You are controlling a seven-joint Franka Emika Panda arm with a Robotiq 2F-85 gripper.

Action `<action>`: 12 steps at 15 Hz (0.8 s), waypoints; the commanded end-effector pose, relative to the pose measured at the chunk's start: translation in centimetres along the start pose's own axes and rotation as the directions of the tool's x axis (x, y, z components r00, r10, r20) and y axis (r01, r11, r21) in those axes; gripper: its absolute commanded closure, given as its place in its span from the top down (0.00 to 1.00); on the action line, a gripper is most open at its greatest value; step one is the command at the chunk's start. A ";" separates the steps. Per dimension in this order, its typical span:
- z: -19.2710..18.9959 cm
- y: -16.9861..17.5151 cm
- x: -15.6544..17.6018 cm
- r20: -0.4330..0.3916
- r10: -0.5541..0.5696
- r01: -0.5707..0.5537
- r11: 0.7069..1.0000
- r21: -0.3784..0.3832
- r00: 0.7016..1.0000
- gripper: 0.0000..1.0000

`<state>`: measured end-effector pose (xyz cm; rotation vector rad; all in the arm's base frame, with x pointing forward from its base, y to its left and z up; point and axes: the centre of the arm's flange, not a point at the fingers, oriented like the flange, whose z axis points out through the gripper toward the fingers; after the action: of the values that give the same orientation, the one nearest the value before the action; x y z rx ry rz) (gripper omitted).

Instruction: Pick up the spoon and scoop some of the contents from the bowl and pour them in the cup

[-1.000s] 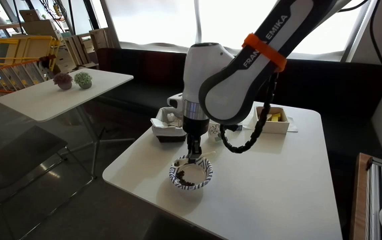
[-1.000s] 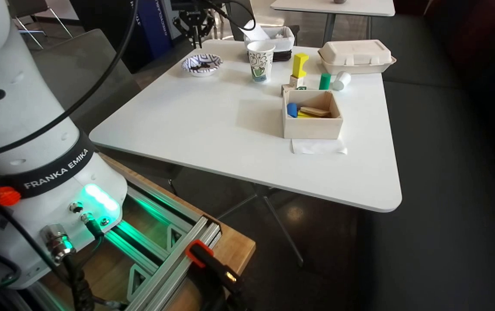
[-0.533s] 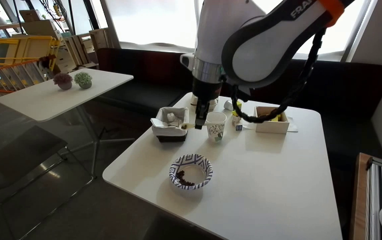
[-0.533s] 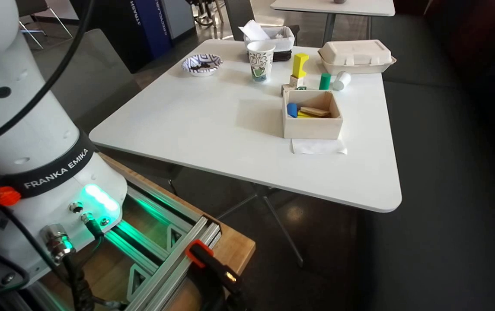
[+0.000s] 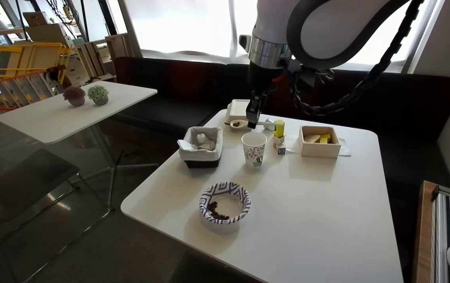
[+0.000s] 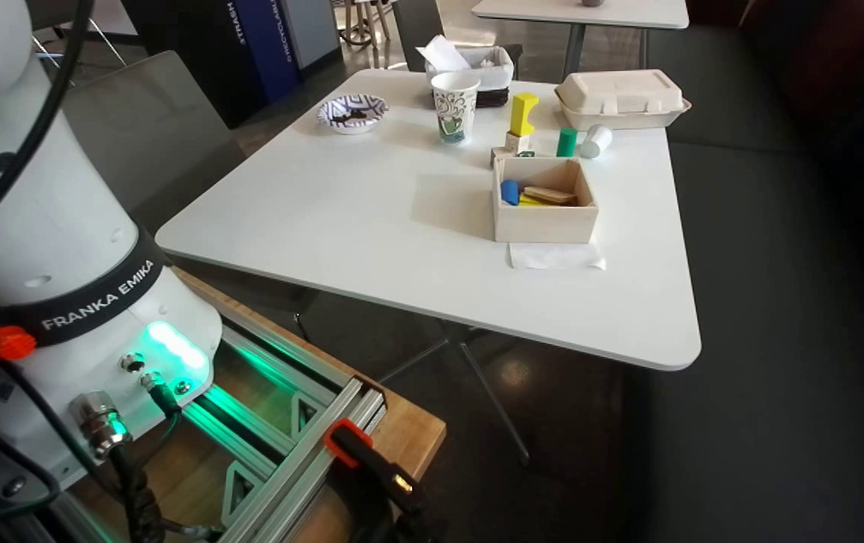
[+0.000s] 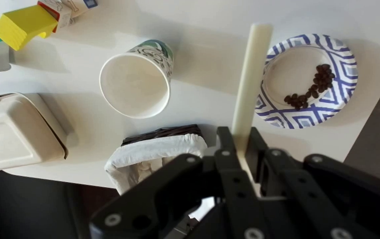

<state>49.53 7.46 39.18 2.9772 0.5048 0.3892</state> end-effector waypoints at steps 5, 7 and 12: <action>1.0 2.1 -0.7 0.001 0.114 -0.113 0.987 -0.115 0.994 0.04; 1.6 3.1 -1.2 0.012 0.152 -0.148 0.975 -0.167 0.988 0.04; 3.7 4.6 -2.5 0.050 0.217 -0.196 0.943 -0.269 0.975 0.04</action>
<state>49.86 2.30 37.56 2.8246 0.1833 0.3749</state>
